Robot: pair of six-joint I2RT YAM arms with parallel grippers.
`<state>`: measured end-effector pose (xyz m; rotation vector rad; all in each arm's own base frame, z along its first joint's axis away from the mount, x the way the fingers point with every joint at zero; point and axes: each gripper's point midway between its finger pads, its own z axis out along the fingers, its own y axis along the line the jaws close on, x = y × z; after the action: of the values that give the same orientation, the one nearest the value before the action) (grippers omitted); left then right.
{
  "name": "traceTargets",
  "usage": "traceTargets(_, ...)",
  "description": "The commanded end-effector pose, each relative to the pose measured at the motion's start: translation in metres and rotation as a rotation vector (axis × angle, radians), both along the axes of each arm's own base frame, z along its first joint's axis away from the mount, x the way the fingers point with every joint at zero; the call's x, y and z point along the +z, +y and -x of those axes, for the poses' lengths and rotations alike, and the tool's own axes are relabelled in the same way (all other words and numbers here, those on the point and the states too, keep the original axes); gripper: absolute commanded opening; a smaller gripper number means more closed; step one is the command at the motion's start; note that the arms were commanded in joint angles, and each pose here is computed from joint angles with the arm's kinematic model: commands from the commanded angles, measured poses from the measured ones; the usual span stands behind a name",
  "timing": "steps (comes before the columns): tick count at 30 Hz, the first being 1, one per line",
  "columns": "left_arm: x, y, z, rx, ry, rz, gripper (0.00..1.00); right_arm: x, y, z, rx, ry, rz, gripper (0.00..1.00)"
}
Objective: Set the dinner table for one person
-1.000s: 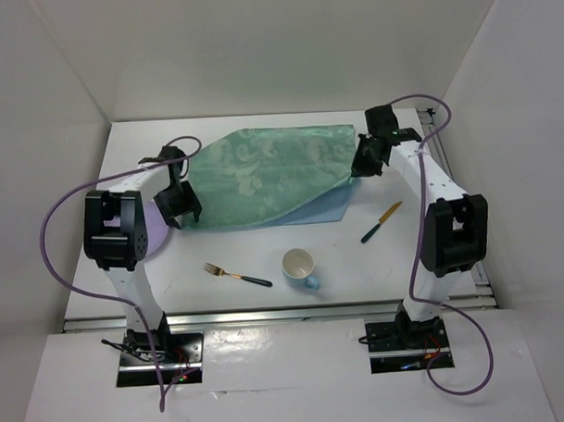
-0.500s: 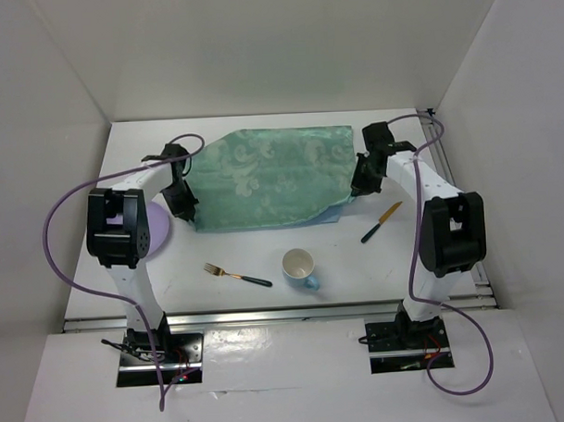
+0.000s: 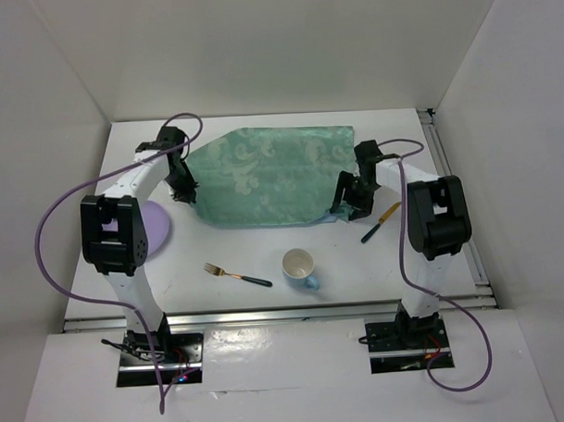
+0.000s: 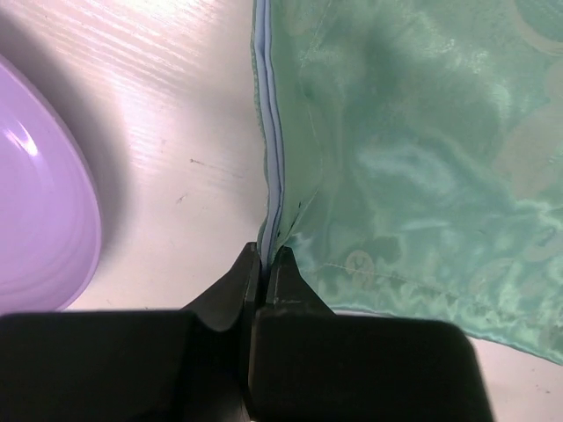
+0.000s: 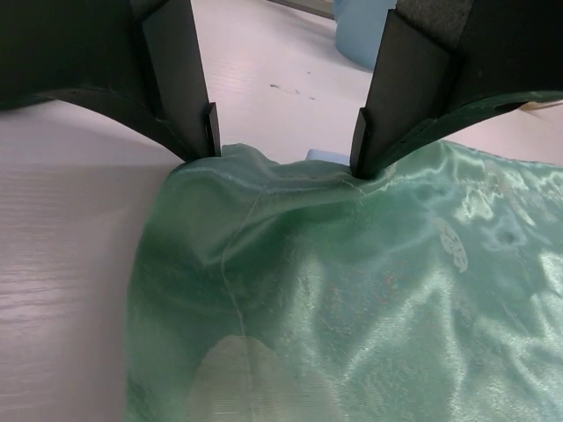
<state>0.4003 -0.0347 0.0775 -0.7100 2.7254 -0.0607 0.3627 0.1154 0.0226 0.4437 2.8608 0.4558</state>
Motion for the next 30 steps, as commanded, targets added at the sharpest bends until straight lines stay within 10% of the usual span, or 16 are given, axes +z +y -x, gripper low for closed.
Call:
traceTargets(1,0.029,-0.004,-0.004,-0.004,-0.052,0.019,0.00,-0.011,0.014,-0.006,0.027,-0.006,-0.020,0.73)
traceTargets(8,0.026,-0.008,-0.002,-0.013,-0.043,0.019,0.00,-0.034,0.025,-0.017,-0.018,0.015,0.088,0.63)
traceTargets(15,0.026,-0.007,0.001,-0.022,-0.041,0.016,0.00,-0.047,0.011,-0.023,-0.145,0.024,0.165,0.00)
traceTargets(26,0.133,-0.007,-0.056,-0.047,-0.271,0.021,0.00,0.173,-0.020,-0.164,-0.157,-0.429,0.231,0.00)
traceTargets(30,0.141,-0.006,-0.058,-0.037,-0.295,0.042,0.00,0.171,-0.028,-0.138,-0.108,-0.377,0.275,0.00)
